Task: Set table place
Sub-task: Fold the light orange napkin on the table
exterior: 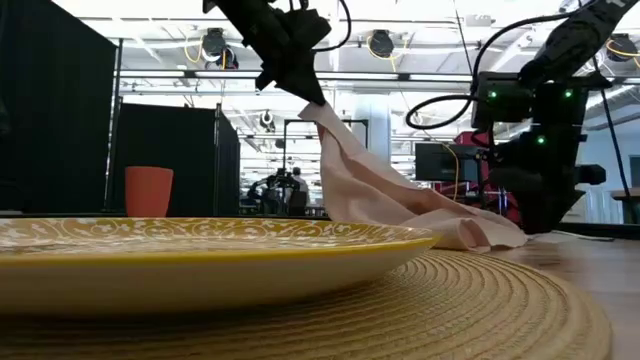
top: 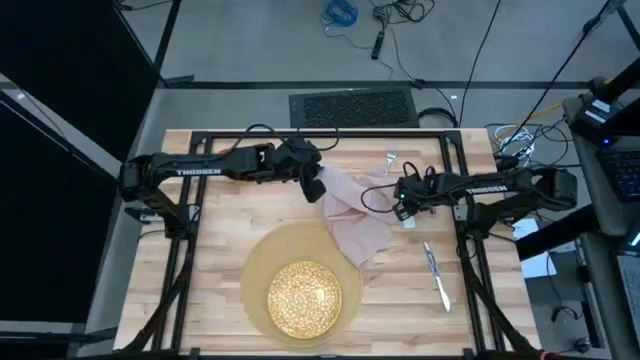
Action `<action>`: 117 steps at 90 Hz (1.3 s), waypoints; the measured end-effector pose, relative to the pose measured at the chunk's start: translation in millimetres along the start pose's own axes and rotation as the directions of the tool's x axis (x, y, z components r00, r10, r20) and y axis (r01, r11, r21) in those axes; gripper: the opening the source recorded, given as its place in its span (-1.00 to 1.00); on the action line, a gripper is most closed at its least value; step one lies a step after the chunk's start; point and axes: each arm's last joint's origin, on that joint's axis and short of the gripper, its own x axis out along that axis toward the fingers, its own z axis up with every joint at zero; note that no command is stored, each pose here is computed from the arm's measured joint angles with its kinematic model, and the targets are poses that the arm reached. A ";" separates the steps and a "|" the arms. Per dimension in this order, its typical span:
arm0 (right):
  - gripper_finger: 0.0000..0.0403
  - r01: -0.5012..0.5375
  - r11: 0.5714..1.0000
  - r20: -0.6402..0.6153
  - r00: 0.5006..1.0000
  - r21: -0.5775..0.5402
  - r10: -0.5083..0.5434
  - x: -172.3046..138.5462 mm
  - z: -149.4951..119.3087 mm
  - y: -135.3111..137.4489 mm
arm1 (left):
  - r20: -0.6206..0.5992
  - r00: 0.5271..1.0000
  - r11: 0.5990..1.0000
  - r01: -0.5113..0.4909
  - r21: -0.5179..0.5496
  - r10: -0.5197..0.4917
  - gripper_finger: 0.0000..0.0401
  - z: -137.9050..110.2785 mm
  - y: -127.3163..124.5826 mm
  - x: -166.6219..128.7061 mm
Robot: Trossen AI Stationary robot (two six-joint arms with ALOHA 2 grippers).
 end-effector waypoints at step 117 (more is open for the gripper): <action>-1.00 -0.207 0.949 0.445 0.845 -0.240 0.297 -125.7 62.5 15.9 | 0.077 0.997 0.999 -0.004 0.048 0.001 -1.00 8.3 -3.8 -19.6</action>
